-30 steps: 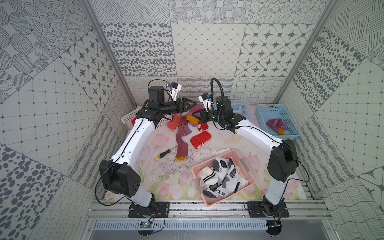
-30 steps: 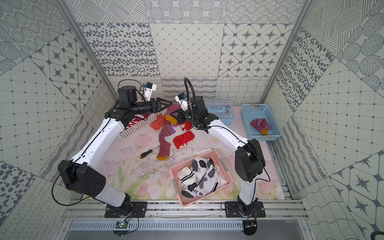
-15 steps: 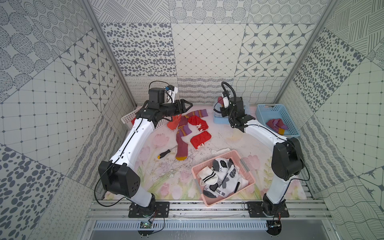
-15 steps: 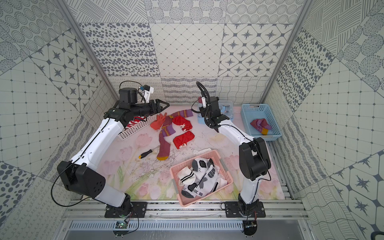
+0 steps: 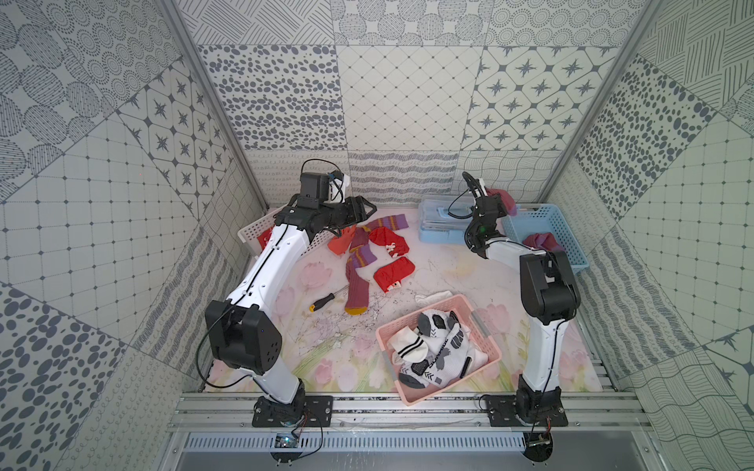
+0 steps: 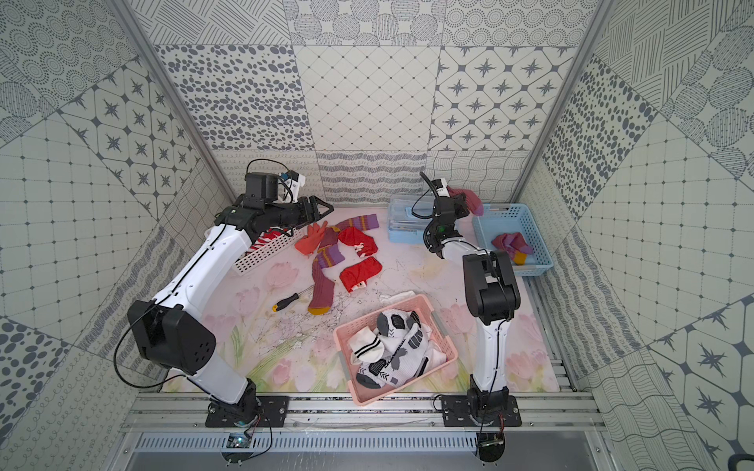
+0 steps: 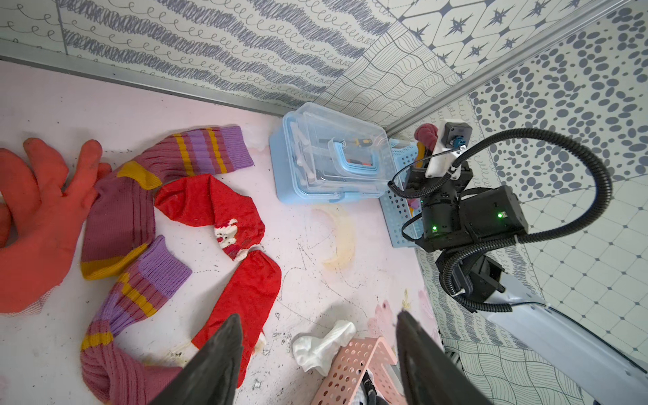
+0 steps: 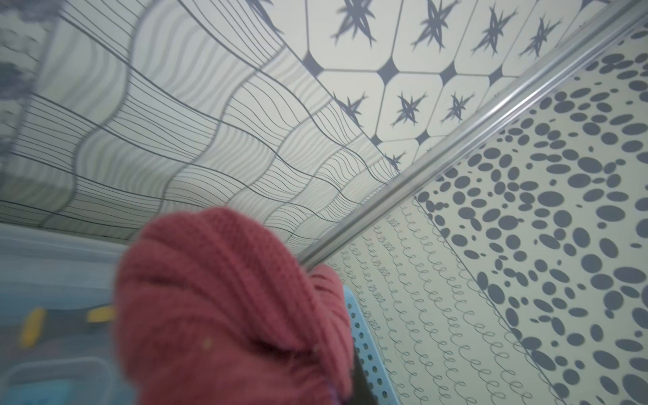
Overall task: Sort the socks into the basket by color
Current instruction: Place the sock in the bin, then pick up the sock from the center of the board, then place the sock in the bin.
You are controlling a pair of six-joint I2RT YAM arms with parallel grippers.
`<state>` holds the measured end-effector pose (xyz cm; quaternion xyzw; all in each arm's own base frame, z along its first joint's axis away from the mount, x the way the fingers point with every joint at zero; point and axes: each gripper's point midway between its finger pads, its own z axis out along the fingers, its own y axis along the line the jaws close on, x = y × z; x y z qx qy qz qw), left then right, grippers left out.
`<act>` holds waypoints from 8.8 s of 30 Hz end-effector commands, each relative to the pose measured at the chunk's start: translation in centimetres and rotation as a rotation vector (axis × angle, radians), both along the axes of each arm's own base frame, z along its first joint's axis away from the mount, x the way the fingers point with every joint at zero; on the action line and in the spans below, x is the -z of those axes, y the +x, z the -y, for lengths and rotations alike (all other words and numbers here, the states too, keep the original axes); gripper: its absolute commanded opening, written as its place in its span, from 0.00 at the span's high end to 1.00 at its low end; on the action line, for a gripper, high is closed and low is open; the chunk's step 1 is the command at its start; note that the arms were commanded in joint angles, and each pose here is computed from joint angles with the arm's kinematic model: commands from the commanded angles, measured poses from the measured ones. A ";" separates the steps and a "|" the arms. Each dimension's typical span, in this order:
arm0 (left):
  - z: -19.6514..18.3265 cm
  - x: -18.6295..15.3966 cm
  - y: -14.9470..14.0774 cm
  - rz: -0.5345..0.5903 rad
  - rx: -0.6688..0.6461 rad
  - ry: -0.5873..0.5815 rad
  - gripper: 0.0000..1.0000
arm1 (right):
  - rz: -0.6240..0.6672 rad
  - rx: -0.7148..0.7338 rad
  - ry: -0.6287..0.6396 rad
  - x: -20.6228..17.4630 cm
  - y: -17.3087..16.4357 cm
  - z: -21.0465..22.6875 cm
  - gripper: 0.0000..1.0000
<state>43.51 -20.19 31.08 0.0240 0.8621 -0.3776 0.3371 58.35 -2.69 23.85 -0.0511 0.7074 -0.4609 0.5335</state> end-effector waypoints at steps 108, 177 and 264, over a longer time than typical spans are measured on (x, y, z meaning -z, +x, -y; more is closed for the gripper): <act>6.0 -5.3 -5.4 0.011 0.322 -0.158 1.00 | -0.370 -1.410 0.975 -9.6 -21.3 -35.3 0.01; 3.7 -1.7 -4.1 -0.031 0.106 0.038 0.24 | -0.249 -0.837 0.810 -5.3 -11.5 -21.6 1.00; 1.4 11.2 -0.4 -0.346 -0.064 0.285 0.23 | -0.143 0.079 0.525 6.5 -4.8 11.0 0.01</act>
